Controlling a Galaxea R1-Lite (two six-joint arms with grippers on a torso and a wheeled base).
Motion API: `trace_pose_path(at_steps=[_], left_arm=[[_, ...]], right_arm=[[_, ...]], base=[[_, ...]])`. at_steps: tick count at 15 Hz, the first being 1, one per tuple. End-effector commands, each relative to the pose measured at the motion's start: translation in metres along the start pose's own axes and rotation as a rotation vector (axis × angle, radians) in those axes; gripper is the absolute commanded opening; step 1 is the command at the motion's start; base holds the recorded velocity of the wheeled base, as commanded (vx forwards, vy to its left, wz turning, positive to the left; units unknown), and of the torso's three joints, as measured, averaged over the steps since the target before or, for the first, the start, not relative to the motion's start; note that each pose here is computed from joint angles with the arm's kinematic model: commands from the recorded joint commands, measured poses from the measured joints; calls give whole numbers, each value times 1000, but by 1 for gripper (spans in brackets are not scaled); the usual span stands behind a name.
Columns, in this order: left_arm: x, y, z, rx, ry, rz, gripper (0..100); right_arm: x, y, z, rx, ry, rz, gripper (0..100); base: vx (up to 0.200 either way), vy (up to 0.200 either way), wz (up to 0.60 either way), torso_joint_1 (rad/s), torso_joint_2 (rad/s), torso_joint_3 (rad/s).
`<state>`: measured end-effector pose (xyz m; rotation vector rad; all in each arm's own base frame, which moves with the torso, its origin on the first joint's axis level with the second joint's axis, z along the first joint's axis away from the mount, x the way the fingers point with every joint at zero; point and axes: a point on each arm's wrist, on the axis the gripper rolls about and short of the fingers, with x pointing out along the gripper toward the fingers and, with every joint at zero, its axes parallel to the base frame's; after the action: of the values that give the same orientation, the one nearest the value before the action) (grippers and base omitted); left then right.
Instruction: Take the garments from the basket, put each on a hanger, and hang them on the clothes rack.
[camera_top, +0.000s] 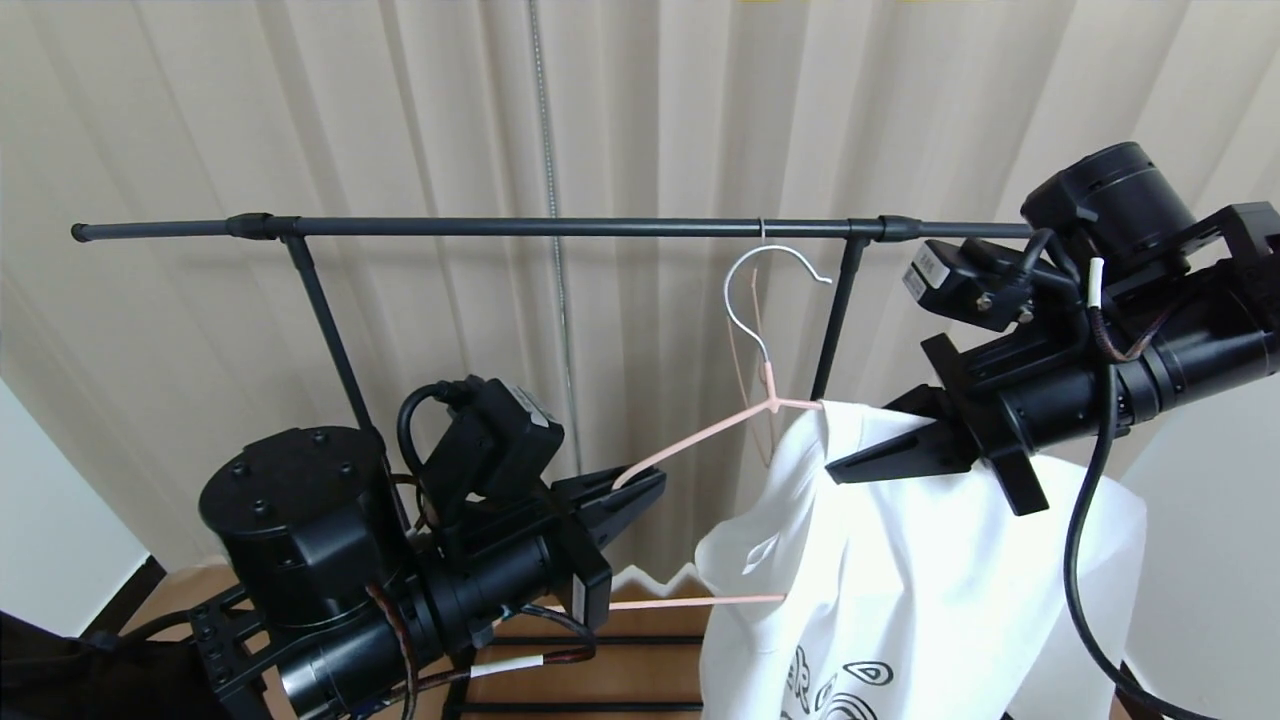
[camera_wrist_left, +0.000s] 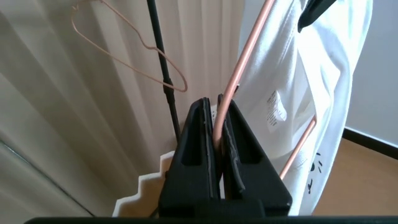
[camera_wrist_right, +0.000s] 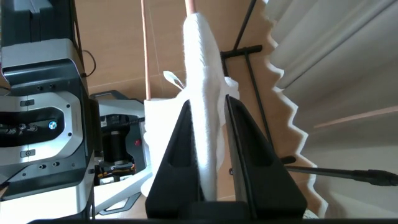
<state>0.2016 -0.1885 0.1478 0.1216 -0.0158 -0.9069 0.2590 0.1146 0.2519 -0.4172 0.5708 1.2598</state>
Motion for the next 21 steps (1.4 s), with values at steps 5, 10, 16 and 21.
trace_pose_path(at_steps=[5, 10, 16, 21], left_arm=[[-1, 0, 0, 1, -10, 3, 100], [-8, 10, 1, -1, -60, 51, 100], [-30, 23, 18, -35, -130, 115, 100], [-52, 37, 8, -200, -87, 192, 100]], right_arm=[[-6, 9, -1, -6, -3, -2, 0], [-10, 13, -1, -13, -8, -10, 0], [-20, 21, 3, -34, -24, -32, 0], [-30, 25, 8, -74, 63, -208, 0]], base=[[0, 0, 0, 0, 0, 0], [0, 0, 0, 0, 0, 0], [0, 0, 0, 0, 0, 0], [0, 0, 0, 0, 0, 0]])
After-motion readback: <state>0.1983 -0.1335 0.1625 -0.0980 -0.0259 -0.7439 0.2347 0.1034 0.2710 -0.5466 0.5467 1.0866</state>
